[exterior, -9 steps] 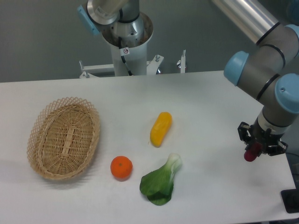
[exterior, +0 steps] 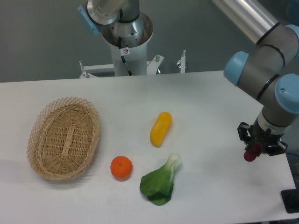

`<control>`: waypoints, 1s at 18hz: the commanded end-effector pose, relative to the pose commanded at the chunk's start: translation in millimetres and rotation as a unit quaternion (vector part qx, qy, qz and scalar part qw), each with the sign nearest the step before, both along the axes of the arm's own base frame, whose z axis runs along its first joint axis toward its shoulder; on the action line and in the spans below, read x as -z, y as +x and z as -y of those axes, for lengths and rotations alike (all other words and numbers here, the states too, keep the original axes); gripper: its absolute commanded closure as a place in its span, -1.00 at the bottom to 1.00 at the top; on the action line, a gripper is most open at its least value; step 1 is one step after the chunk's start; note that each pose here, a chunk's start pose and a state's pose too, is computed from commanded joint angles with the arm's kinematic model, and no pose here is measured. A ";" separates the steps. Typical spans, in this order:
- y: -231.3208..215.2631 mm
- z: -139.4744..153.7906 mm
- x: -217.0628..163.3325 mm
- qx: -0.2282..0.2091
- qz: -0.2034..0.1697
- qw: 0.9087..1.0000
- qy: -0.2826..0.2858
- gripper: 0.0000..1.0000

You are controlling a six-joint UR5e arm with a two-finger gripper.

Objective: Place the sweet potato on the table

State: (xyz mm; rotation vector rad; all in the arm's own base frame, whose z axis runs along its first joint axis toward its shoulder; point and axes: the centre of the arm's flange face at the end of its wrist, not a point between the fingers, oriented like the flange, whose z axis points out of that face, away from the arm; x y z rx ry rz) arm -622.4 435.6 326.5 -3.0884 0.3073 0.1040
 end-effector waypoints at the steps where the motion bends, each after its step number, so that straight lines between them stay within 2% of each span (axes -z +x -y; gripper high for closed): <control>1: 0.1 -0.1 0.0 0.002 0.000 1.000 0.001 0.69; 8: 20.6 8.7 7.2 0.006 0.007 1.000 0.001 0.68; 13: 70.2 16.7 13.0 0.016 -0.002 1.000 0.005 0.68; 18: 125.5 6.2 6.1 0.043 0.004 0.999 -0.002 0.68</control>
